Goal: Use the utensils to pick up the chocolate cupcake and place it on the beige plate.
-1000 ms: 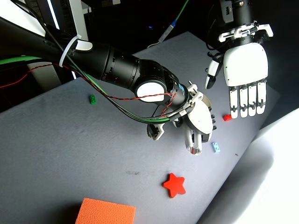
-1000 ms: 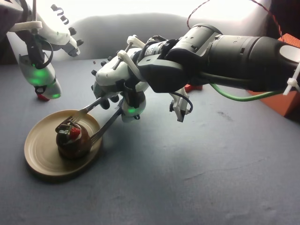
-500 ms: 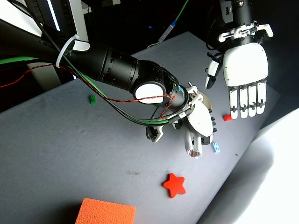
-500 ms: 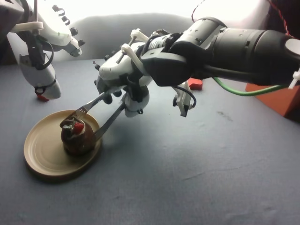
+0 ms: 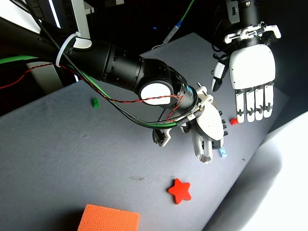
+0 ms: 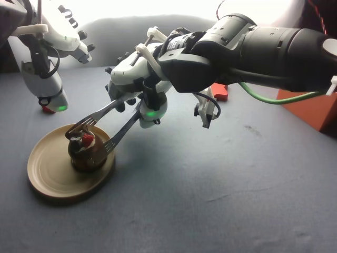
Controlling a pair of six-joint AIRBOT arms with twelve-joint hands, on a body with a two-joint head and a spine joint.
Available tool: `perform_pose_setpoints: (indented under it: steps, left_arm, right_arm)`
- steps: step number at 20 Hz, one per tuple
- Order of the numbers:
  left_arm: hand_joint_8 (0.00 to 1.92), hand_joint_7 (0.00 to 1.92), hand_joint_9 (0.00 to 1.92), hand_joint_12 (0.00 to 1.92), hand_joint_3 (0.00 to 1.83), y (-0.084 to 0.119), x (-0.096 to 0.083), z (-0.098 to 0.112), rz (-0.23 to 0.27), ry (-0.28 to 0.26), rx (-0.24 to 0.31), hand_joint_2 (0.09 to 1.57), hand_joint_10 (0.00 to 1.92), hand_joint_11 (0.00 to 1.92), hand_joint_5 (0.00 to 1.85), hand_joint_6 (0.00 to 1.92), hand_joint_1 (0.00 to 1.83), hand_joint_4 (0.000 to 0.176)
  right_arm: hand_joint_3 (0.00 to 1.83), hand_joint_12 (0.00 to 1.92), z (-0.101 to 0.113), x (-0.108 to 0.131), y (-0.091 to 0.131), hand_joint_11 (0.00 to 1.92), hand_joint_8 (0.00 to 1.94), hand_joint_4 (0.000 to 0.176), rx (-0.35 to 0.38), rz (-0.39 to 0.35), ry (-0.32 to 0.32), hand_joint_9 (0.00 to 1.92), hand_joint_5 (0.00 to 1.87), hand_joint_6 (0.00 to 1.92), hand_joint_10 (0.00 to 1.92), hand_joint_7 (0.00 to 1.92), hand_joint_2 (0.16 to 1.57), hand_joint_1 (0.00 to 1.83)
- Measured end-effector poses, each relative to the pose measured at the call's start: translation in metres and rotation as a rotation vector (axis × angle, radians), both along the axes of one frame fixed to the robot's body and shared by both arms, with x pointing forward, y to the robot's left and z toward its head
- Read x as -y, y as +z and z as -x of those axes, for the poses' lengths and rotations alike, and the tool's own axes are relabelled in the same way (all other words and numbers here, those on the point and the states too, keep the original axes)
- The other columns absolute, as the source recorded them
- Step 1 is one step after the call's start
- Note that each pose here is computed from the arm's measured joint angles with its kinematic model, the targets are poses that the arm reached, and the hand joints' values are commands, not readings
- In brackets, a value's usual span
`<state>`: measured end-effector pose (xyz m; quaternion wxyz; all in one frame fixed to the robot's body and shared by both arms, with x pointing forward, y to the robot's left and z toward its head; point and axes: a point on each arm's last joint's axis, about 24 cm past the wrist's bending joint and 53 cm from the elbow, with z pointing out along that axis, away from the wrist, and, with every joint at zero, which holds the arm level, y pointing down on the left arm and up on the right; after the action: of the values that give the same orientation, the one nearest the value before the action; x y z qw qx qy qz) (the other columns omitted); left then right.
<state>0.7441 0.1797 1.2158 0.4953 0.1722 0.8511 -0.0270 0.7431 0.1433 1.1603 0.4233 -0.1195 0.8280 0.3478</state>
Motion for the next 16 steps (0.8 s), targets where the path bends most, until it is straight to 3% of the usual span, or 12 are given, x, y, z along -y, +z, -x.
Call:
perform_pose_setpoints:
  steps: [5,7,8,12,14,15,16]
  left_arm:
    - [0.00,0.16,0.17,0.39,0.00,0.000,0.000,0.000,0.000,0.000,0.000,1.05,0.00,0.00,0.16,0.00,0.44,0.000]
    - [0.00,0.17,0.16,0.37,0.00,0.000,0.000,0.000,0.000,0.000,0.000,1.05,0.00,0.00,0.17,0.00,0.43,0.000]
    - [0.00,0.16,0.15,0.35,0.00,0.000,0.000,0.000,0.000,0.000,0.000,1.05,0.00,0.00,0.17,0.00,0.45,0.000]
    - [0.00,0.15,0.15,0.40,0.00,0.000,0.000,0.000,-0.002,-0.002,0.001,1.05,0.00,0.00,0.18,0.00,0.44,0.000]
    - [0.00,0.13,0.13,0.30,0.00,0.000,0.000,0.000,-0.003,-0.001,0.000,1.06,0.00,0.00,0.15,0.00,0.45,0.000]
    - [0.00,0.16,0.16,0.40,0.00,0.000,0.000,0.000,-0.003,-0.001,0.000,1.03,0.01,0.00,0.18,0.00,0.48,0.000]
    - [0.00,0.16,0.16,0.38,0.00,0.000,0.000,0.000,-0.003,-0.002,0.000,1.04,0.00,0.00,0.16,0.00,0.46,0.000]
  right_arm:
    - [0.00,1.69,-0.004,0.010,-0.002,0.45,1.04,0.000,-0.020,0.011,-0.020,0.42,0.55,0.64,1.31,0.41,1.13,1.18]
    - [0.00,1.71,-0.008,0.013,0.008,0.44,1.05,0.000,-0.009,0.001,-0.026,0.39,0.55,0.64,1.35,0.38,1.13,1.16]
    - [0.00,1.69,-0.010,0.012,0.025,0.45,1.05,0.000,0.013,-0.021,-0.026,0.39,0.55,0.63,1.35,0.38,1.13,1.16]
    - [0.00,1.66,-0.005,0.018,0.031,0.48,1.07,0.000,0.017,-0.029,-0.018,0.43,0.53,0.66,1.32,0.40,1.13,1.19]
    - [0.00,1.69,-0.002,0.024,0.031,0.49,1.07,0.000,0.016,-0.027,-0.014,0.43,0.53,0.67,1.32,0.40,1.13,1.16]
    - [0.00,1.70,0.001,0.030,0.031,0.47,1.08,0.000,0.014,-0.025,-0.012,0.42,0.52,0.68,1.33,0.40,1.15,1.13]
    - [0.00,1.70,0.004,0.034,0.031,0.49,1.07,0.000,0.012,-0.022,-0.008,0.43,0.53,0.68,1.33,0.40,1.14,1.14]
